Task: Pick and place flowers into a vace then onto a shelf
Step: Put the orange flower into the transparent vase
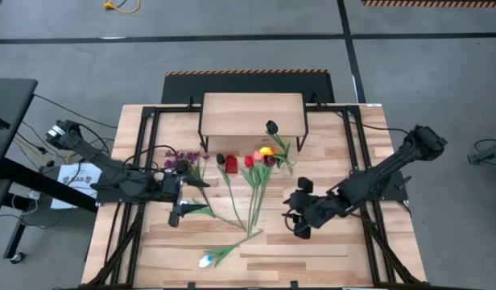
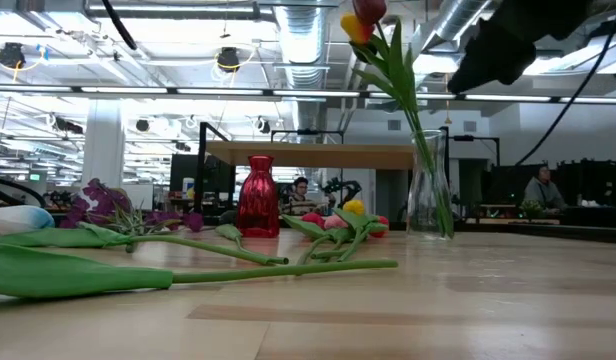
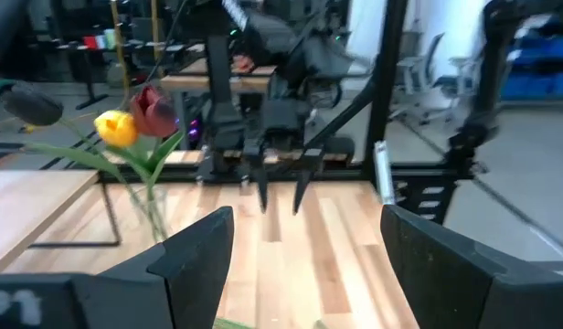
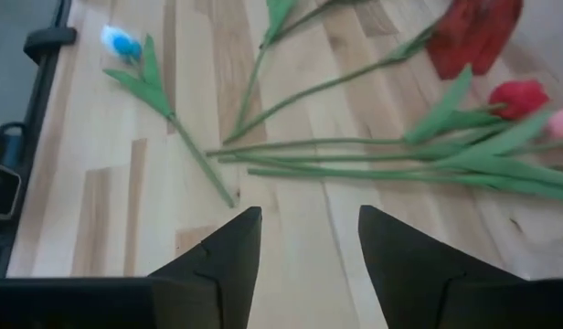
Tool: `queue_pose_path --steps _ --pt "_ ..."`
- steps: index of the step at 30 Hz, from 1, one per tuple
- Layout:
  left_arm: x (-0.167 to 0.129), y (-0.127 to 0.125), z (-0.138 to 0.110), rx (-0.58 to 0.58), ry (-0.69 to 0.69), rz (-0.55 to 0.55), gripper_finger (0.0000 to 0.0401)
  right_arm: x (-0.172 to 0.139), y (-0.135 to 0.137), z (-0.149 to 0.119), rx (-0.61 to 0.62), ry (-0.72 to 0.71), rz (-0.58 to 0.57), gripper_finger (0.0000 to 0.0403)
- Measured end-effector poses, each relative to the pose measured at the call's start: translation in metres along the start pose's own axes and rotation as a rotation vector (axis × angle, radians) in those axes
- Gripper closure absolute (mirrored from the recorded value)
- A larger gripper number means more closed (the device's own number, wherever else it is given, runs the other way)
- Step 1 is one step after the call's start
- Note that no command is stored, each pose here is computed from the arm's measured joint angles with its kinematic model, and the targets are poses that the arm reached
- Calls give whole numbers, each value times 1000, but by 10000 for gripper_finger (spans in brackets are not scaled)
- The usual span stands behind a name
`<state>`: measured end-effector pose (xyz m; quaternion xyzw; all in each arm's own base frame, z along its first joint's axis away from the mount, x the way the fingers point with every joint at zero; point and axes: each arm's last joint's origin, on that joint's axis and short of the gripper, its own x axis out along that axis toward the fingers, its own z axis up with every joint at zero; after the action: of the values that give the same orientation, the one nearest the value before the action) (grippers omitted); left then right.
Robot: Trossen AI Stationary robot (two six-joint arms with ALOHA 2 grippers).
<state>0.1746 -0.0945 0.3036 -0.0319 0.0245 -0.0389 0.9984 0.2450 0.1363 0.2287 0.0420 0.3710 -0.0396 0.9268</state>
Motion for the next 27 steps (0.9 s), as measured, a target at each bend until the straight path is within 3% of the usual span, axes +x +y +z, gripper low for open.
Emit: queue_pose_path --steps 7,13,21,27 --pt "-31 5 11 -10 -17 -54 134 7 7 3 19 -44 27 232" --pt "-49 13 8 -27 51 -70 134 5 12 5 54 -92 44 232" --pt "-52 12 7 -63 63 -92 134 5 10 7 186 -131 -7 232" --pt "-52 12 3 -66 100 -84 134 5 8 8 399 -176 -48 242"
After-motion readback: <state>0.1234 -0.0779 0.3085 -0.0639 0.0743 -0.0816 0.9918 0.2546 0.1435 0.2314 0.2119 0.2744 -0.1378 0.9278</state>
